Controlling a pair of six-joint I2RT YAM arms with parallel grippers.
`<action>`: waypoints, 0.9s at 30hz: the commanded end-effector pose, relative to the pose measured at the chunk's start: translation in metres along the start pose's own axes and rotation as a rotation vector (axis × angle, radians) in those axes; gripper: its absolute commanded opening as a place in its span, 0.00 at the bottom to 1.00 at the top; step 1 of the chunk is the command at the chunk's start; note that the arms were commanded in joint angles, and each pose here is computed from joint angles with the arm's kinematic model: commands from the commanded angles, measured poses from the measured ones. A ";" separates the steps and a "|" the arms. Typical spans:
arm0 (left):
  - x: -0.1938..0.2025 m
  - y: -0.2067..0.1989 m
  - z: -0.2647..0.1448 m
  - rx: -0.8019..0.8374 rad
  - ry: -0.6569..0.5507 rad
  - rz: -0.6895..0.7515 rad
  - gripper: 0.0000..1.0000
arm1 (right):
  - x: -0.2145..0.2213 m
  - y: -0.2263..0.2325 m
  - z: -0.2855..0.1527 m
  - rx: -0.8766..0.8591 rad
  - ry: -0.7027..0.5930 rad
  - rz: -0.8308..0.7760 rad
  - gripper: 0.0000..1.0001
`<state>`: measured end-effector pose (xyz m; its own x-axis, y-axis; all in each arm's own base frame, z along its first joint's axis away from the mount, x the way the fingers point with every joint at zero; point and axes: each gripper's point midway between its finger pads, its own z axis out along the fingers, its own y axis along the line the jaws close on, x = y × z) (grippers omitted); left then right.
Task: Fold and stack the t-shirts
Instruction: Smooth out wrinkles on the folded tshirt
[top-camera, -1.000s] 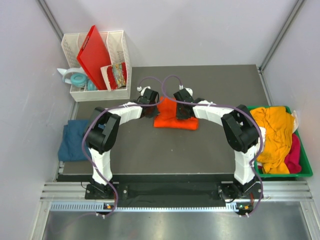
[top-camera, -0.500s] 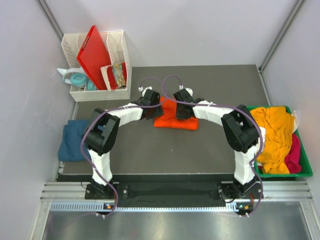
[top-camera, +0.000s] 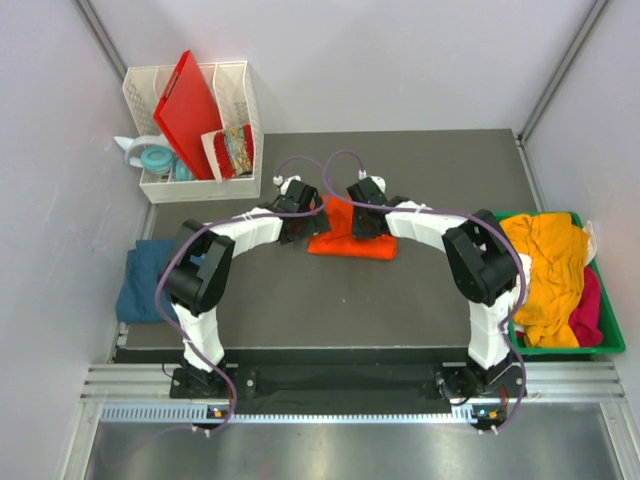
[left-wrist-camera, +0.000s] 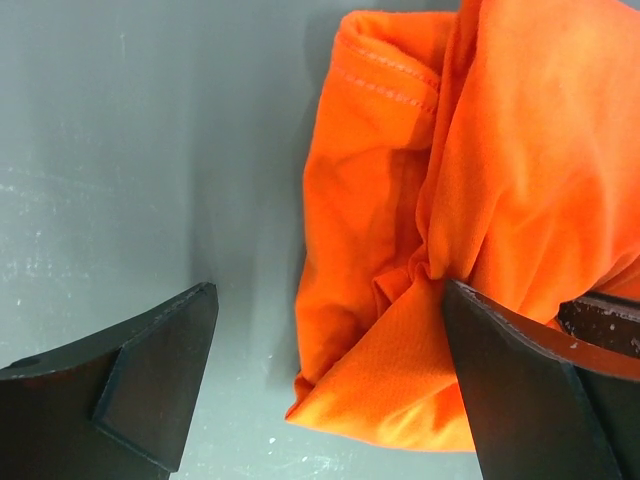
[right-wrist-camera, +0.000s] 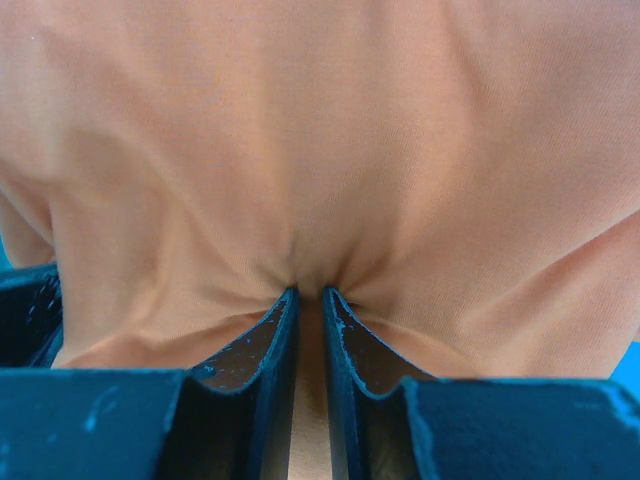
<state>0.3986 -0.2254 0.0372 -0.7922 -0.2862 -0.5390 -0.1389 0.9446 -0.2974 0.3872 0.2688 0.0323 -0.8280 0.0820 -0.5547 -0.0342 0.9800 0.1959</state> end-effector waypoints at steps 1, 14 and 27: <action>0.008 0.010 -0.024 0.016 -0.009 -0.028 0.99 | 0.020 0.010 -0.007 -0.031 0.055 -0.020 0.17; -0.059 0.041 -0.070 -0.128 -0.228 -0.103 0.96 | 0.025 0.007 -0.003 -0.023 0.064 -0.019 0.17; -0.030 -0.086 -0.067 0.408 -0.015 -0.029 0.00 | 0.031 0.002 -0.002 -0.015 0.070 -0.017 0.05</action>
<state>0.3988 -0.2418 0.1271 -0.7249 -0.3757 -0.5774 -0.0367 0.8581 -0.5122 0.3868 0.2687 0.0311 -0.8195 0.0915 -0.5657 -0.0339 0.9777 0.2072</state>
